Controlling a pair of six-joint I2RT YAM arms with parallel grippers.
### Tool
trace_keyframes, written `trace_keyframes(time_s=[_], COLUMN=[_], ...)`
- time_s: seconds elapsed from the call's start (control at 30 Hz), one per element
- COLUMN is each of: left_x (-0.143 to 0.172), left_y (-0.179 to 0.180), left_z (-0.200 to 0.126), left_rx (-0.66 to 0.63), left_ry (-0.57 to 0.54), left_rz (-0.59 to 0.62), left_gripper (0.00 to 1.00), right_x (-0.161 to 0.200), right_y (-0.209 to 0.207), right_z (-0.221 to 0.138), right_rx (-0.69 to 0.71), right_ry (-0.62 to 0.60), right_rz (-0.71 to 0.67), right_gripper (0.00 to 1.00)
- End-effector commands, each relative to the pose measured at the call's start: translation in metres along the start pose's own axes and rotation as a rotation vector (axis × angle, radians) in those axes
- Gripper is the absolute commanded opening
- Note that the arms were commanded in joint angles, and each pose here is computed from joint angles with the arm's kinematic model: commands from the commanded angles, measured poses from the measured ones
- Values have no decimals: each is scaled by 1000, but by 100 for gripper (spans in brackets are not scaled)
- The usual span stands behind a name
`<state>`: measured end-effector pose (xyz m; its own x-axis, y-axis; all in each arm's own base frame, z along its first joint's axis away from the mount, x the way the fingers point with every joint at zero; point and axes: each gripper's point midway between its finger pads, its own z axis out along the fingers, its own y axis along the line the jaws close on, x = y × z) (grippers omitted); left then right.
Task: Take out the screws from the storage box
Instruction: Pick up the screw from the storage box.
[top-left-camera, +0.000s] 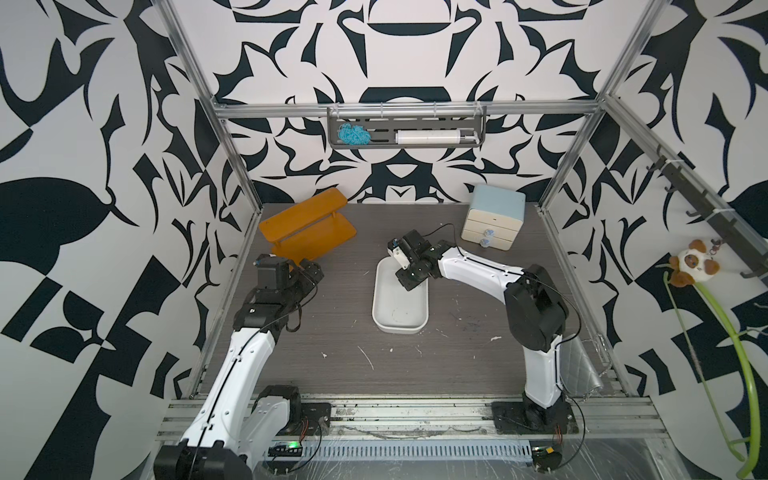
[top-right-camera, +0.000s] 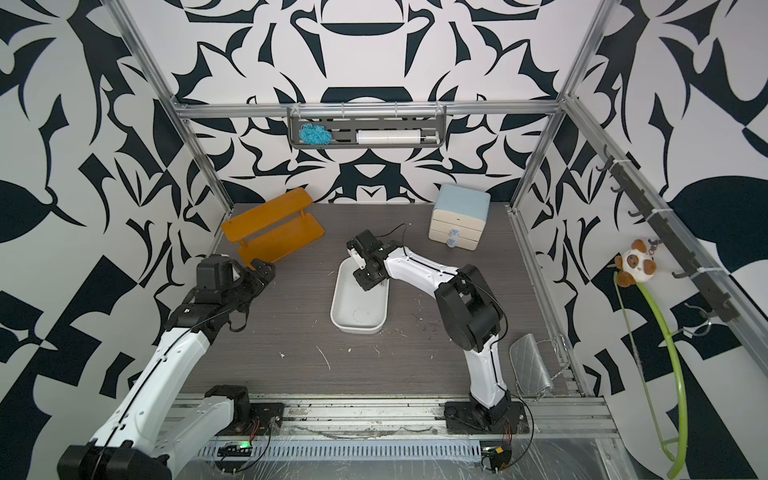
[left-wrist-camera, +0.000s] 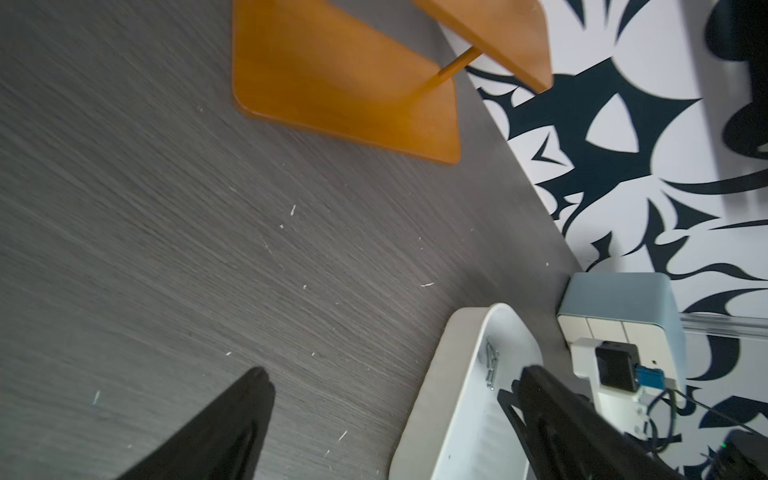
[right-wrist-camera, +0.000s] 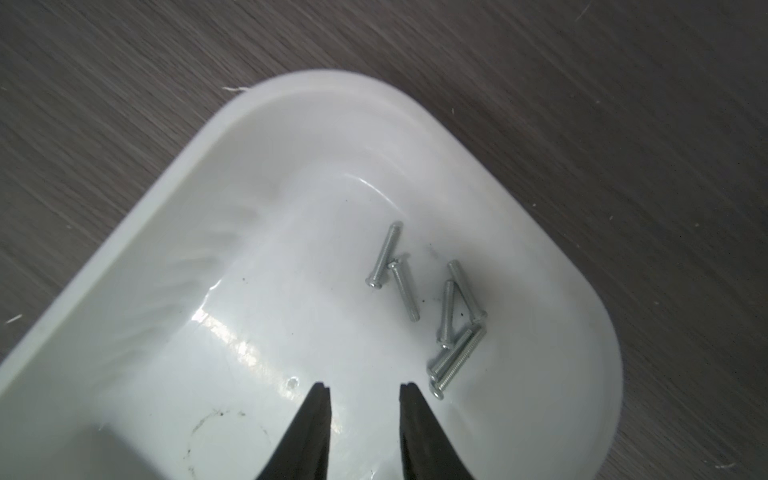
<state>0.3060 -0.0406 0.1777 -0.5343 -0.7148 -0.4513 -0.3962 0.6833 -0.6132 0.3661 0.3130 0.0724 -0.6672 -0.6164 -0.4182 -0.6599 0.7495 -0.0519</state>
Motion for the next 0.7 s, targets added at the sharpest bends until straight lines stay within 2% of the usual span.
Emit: trace_keyframes(time_s=[0.0, 0.23, 0.67], left_x=[0, 7, 5], left_y=[-3, -6, -9], left_z=[1, 12, 8], left_rx=[-11, 5, 17], left_ry=[26, 81, 68], left_rz=[12, 12, 17], left_gripper=[99, 99, 99], right_x=[-16, -15, -15], right_y=[-9, -17, -22], right_z=[-12, 13, 39], right_rx=[11, -7, -59], right_ry=[-40, -8, 21], right_rz=[12, 37, 61], right_gripper=[31, 27, 24])
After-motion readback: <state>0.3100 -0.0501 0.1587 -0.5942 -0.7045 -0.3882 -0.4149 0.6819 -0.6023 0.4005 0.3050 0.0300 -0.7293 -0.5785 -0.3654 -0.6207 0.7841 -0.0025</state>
